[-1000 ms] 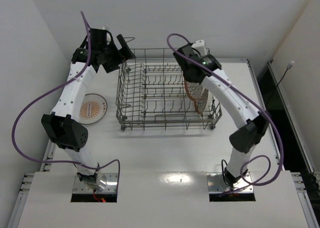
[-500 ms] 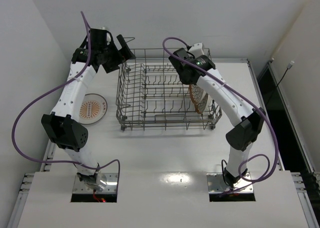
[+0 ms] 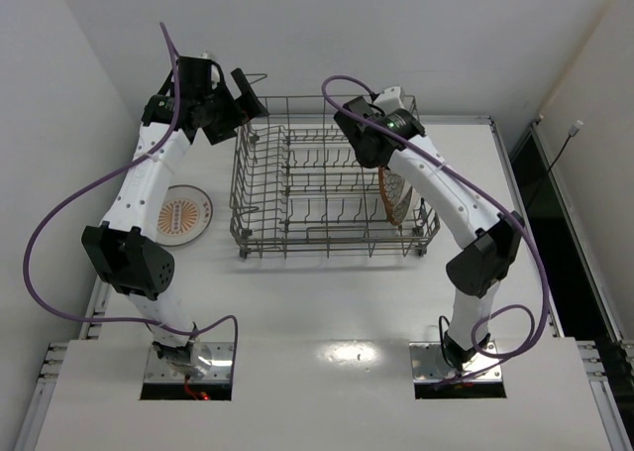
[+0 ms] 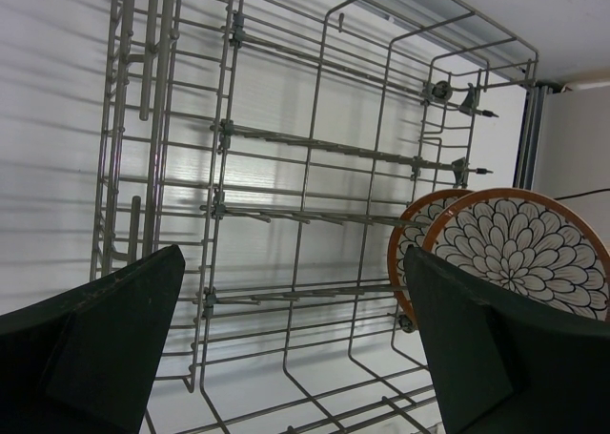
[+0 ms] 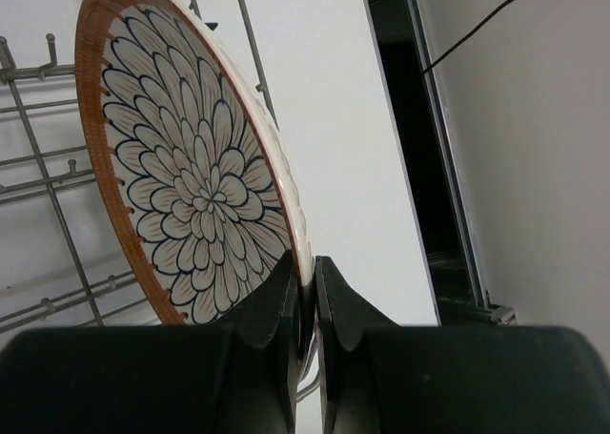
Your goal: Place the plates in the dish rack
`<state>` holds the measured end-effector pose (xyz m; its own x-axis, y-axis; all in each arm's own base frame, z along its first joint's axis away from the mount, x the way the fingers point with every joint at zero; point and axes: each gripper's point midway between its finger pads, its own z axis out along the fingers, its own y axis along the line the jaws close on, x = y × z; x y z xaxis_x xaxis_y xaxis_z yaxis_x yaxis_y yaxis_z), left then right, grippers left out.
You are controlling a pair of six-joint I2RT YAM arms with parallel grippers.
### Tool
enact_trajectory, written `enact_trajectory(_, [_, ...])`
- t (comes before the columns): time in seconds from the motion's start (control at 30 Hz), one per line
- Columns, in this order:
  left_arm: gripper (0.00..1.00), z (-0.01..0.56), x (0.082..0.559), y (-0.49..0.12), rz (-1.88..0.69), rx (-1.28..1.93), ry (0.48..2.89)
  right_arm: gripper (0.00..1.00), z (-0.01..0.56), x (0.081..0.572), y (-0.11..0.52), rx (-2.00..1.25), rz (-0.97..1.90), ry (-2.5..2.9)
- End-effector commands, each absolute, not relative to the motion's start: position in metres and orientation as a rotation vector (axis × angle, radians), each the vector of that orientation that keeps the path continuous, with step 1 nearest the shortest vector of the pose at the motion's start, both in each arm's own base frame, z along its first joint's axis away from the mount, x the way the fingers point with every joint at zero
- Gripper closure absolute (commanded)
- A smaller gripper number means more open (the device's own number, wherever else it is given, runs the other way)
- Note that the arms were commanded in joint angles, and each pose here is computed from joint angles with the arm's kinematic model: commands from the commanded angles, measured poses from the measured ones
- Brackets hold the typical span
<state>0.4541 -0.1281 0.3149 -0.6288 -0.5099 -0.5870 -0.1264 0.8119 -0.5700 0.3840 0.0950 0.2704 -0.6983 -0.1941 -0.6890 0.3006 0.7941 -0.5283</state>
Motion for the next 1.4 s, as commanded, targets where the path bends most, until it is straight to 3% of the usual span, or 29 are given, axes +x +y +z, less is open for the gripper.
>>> enact_trajectory(0.0, [0.00, 0.345, 0.453, -0.124, -0.642, -0.443, 2.133, 1.00, 0.288, 0.390, 0.087, 0.146, -0.882, 2.084])
enact_trajectory(0.6, [0.00, 0.344, 0.454, -0.123, -0.632, -0.448, 2.130, 1.00, 0.195, 0.373, 0.116, -0.036, -0.966, 2.246])
enact_trajectory(1.1, [0.00, 0.344, 0.454, -0.123, -0.632, -0.448, 2.130, 1.00, 0.159, 0.350, 0.131, -0.125, -1.027, 2.276])
enact_trajectory(1.17, [0.00, 0.344, 0.454, -0.123, -0.632, -0.448, 2.130, 0.98, 0.159, 0.350, 0.131, -0.114, -1.023, 2.275])
enact_trajectory(1.33, [0.00, 0.344, 0.454, -0.123, -0.632, -0.448, 2.130, 0.73, 0.168, 0.349, 0.132, -0.098, -0.994, 2.275])
enact_trajectory(1.37, [0.00, 0.343, 0.452, -0.123, -0.630, -0.451, 2.139, 0.71, 0.177, 0.350, 0.133, -0.084, -0.975, 2.268])
